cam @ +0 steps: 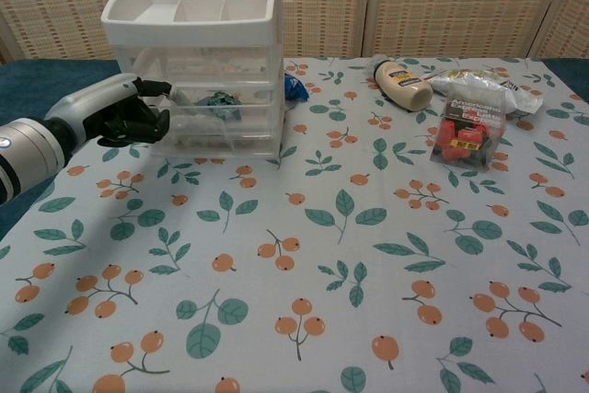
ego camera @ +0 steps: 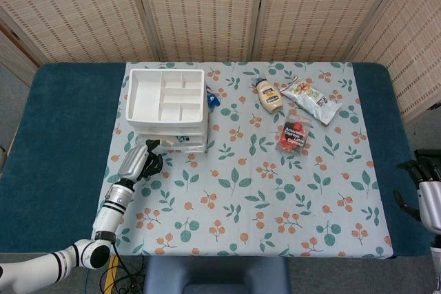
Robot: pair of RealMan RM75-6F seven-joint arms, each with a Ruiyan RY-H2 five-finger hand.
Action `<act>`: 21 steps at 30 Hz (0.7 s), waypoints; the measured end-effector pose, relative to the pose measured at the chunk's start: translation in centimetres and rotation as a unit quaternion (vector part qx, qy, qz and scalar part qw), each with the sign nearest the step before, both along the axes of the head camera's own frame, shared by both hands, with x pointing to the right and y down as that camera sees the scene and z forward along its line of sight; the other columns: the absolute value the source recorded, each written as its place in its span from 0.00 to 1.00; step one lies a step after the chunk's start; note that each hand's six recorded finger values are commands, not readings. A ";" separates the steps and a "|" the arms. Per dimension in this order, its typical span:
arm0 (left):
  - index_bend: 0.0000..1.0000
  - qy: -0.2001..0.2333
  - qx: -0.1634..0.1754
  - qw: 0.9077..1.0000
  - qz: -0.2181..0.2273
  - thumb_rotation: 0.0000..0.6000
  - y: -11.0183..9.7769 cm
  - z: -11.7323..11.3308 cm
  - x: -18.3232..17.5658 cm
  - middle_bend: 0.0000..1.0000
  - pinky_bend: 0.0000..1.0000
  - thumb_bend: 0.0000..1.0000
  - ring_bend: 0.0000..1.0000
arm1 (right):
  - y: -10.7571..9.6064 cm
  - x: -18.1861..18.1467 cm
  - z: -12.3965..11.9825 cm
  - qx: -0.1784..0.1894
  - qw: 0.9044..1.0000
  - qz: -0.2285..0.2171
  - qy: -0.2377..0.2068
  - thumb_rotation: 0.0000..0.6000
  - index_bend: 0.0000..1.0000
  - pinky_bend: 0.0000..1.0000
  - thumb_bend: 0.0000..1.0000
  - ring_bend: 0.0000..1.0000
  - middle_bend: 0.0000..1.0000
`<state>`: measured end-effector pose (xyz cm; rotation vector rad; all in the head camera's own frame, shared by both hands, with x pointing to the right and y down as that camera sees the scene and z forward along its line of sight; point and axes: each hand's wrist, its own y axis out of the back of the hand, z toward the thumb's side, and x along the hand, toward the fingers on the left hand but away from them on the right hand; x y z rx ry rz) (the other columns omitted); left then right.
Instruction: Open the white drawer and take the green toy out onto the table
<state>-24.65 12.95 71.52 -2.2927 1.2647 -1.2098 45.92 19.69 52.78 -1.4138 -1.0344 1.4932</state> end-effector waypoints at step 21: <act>0.36 0.012 -0.008 0.999 0.033 1.00 2.3 -1.4 0.3 0.94 1.00 0.68 1.00 | -0.1 -0.2 0.0 0.000 1.000 -0.002 0.001 1.00 0.28 0.30 0.33 0.20 0.29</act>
